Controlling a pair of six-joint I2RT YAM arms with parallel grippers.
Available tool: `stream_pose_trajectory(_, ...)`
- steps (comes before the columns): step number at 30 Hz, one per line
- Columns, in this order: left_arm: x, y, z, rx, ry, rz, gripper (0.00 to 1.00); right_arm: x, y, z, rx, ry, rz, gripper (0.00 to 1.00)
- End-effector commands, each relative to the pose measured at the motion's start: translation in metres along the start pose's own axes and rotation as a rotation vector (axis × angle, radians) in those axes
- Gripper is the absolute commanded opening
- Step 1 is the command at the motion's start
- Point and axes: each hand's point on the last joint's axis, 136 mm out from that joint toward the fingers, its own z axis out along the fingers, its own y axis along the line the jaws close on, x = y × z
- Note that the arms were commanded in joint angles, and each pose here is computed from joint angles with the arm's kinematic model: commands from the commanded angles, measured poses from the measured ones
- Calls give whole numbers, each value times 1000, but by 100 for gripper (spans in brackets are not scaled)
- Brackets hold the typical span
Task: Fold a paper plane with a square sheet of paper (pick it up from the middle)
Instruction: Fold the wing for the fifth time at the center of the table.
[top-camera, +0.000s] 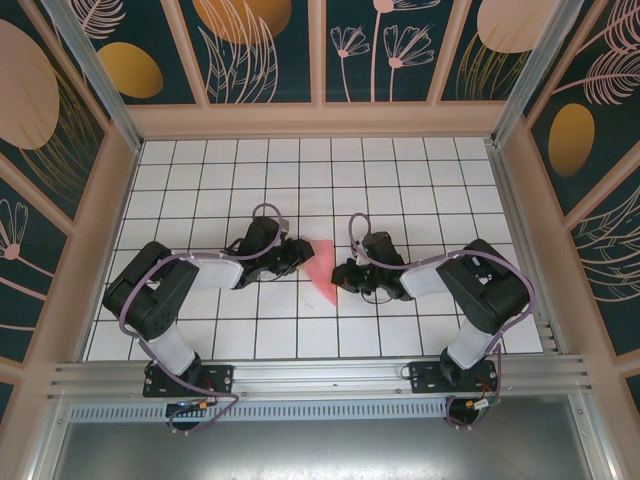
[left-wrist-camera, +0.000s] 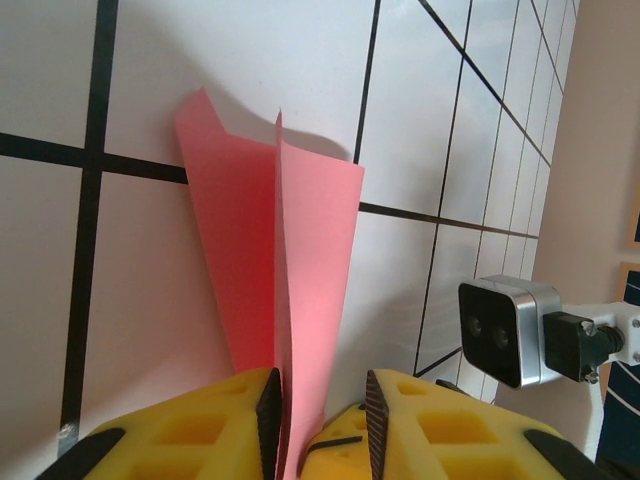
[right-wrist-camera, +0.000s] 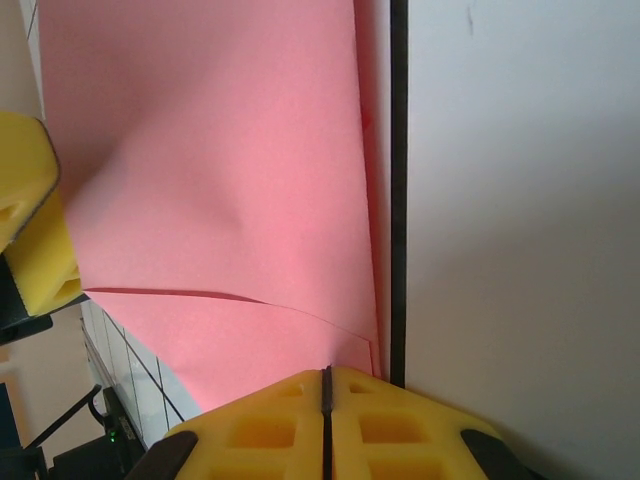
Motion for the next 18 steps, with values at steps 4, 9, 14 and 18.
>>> stream_pose_trajectory(4, -2, -3, 6, 43, 36, -6, 32, 11, -40, 2, 126, 18, 47, 10)
stream_pose_trajectory(9, -6, 2, 6, 54, 51, -31, 34, 8, -37, 2, 124, 14, 44, 11)
stream_pose_trajectory(14, -7, 7, 7, 27, 57, -22, 36, 6, -35, 2, 122, 12, 40, 11)
stream_pose_trajectory(18, -7, 10, 6, 4, 55, -10, 30, 4, -33, 3, 119, 12, 37, 11)
